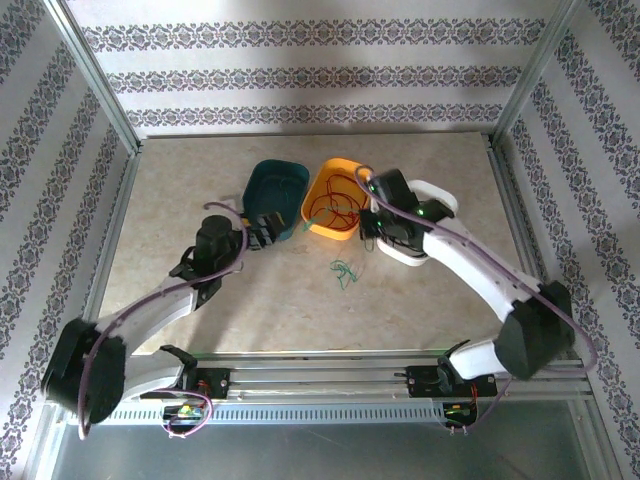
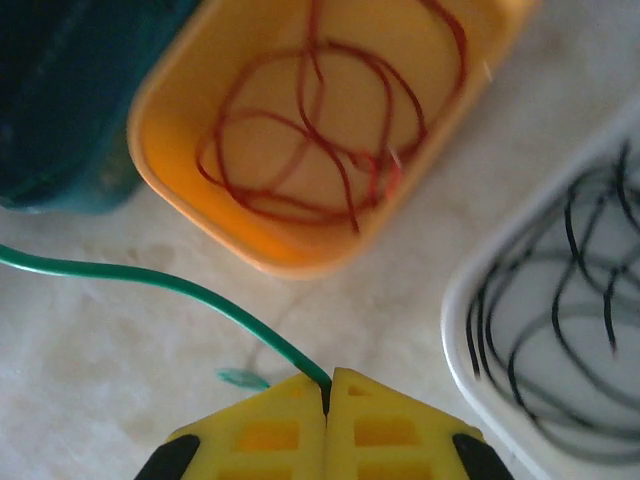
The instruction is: Untangle the cables
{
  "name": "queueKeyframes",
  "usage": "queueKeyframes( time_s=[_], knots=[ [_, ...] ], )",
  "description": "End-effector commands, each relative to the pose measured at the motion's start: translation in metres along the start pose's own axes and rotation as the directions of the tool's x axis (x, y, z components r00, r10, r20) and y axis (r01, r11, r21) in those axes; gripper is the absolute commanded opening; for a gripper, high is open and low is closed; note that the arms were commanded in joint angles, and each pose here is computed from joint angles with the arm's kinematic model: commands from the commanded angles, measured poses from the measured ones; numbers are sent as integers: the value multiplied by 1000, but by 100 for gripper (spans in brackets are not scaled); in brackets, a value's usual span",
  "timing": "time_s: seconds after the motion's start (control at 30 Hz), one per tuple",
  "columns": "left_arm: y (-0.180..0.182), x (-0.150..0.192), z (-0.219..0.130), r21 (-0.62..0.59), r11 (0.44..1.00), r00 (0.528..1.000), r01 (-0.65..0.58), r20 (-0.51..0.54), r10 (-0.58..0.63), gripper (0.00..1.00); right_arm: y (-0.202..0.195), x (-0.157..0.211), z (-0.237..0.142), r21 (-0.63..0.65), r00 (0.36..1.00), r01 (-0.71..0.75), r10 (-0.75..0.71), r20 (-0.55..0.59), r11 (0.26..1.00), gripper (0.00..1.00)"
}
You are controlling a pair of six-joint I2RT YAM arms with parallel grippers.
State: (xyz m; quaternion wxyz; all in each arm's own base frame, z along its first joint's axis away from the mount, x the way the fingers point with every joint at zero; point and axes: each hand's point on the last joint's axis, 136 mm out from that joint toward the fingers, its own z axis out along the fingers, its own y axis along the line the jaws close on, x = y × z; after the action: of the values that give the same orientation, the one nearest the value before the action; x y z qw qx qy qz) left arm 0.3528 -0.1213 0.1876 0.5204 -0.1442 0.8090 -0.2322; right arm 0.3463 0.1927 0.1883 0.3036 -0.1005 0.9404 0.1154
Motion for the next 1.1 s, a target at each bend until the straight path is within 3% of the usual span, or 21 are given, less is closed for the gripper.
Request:
queueKeyframes(
  time_s=[0.0, 0.03, 0.1, 0.3, 0.5, 0.77, 1.07],
  knots=[
    [102, -33, -57, -562, 820, 981, 107, 193, 5, 99, 22, -30, 10, -33, 982, 190, -190, 0, 981, 0],
    [111, -37, -69, -622, 778, 981, 86, 189, 43, 99, 24, -39, 16, -17, 971, 240, -240, -9, 971, 0],
    [117, -44, -83, -663, 746, 979, 56, 182, 88, 99, 28, -56, 28, 18, 949, 315, -314, -24, 949, 0],
    [116, -50, -97, -640, 763, 971, 95, 230, 72, 99, 43, -103, 66, 123, 875, 482, -484, -10, 868, 0],
    [113, -51, -96, -634, 766, 973, 103, 223, 53, 99, 71, -129, 99, 242, 730, 664, -683, -4, 708, 0],
    [109, -45, -88, -616, 782, 981, 97, 192, 30, 99, 103, -138, 137, 255, 638, 743, -770, 6, 618, 0],
    [100, -40, -72, -587, 808, 991, 52, 130, 31, 99, 126, -148, 174, 266, 594, 770, -803, 33, 580, 0]
  ],
)
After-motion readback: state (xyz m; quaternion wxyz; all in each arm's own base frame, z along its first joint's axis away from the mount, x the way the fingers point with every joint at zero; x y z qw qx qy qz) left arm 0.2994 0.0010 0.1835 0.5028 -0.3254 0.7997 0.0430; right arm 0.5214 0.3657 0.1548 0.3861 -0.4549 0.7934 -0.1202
